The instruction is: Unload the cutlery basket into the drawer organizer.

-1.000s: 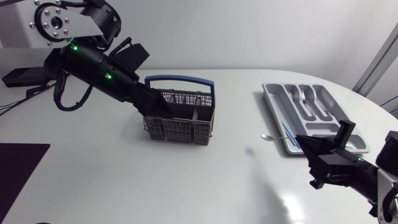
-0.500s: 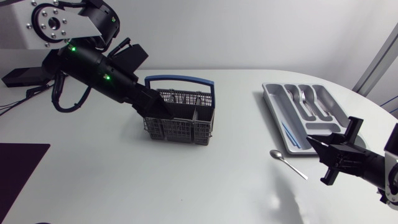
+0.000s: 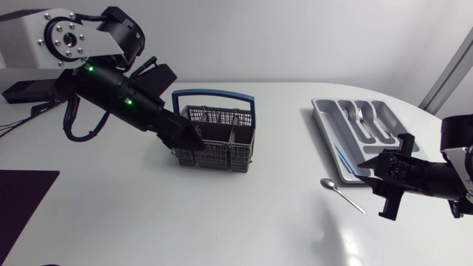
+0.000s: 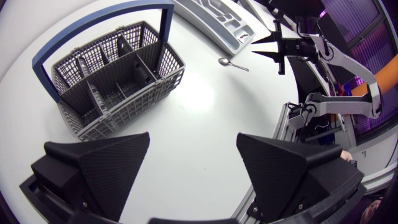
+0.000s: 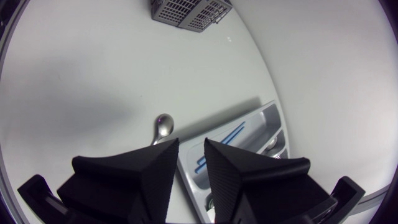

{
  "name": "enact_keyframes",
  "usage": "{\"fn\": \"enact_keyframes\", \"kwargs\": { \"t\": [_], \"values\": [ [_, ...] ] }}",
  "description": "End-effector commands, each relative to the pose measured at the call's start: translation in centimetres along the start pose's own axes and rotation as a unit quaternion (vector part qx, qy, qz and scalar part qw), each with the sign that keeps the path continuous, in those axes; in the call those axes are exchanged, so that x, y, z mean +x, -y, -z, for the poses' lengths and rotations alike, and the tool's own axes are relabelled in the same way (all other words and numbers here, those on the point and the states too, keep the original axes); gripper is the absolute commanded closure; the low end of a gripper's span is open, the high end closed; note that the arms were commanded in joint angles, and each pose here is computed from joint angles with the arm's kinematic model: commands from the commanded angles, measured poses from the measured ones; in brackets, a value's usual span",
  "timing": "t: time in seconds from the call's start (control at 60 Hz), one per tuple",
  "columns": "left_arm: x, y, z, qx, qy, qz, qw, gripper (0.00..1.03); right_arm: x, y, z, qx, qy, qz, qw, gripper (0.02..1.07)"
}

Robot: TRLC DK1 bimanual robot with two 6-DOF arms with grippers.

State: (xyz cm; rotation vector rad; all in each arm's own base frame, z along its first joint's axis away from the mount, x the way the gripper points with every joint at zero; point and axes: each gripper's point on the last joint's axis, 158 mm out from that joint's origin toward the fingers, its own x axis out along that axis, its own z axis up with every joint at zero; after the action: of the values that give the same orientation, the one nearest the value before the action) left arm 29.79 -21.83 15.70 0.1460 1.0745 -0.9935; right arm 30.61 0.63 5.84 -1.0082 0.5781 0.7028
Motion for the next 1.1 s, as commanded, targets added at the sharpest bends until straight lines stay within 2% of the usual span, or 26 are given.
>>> {"fn": "enact_keyframes", "kwargs": {
  "t": [0.0, 0.217, 0.333, 0.433, 0.8, 1.083],
  "values": [
    [0.4, 0.4, 1.0, 0.000, -0.008, 0.007, 1.000, 0.06, 0.8, -0.7, 0.2, 0.032, -0.014, -0.035, 0.999, 0.63],
    [0.8, 0.3, 1.8, 0.002, -0.018, 0.010, 1.000, 0.06, 2.2, -2.4, 0.9, 0.096, -0.051, -0.106, 0.988, 0.62],
    [1.0, 0.2, 2.3, 0.005, -0.022, 0.011, 1.000, 0.05, 3.2, -3.4, 1.5, 0.144, -0.074, -0.151, 0.975, 0.54],
    [1.0, 0.0, 2.6, 0.006, -0.024, 0.011, 1.000, 0.05, 4.3, -3.8, 2.2, 0.185, -0.099, -0.179, 0.961, 0.54],
    [1.2, -1.0, 3.7, 0.008, -0.026, 0.007, 1.000, 0.05, 6.0, -5.2, 3.2, 0.268, -0.156, -0.232, 0.922, 0.55],
    [1.6, -1.2, 4.1, 0.008, -0.029, 0.008, 1.000, 0.05, 6.9, -6.1, 4.0, 0.280, -0.190, -0.237, 0.911, 0.57]
  ]
}}
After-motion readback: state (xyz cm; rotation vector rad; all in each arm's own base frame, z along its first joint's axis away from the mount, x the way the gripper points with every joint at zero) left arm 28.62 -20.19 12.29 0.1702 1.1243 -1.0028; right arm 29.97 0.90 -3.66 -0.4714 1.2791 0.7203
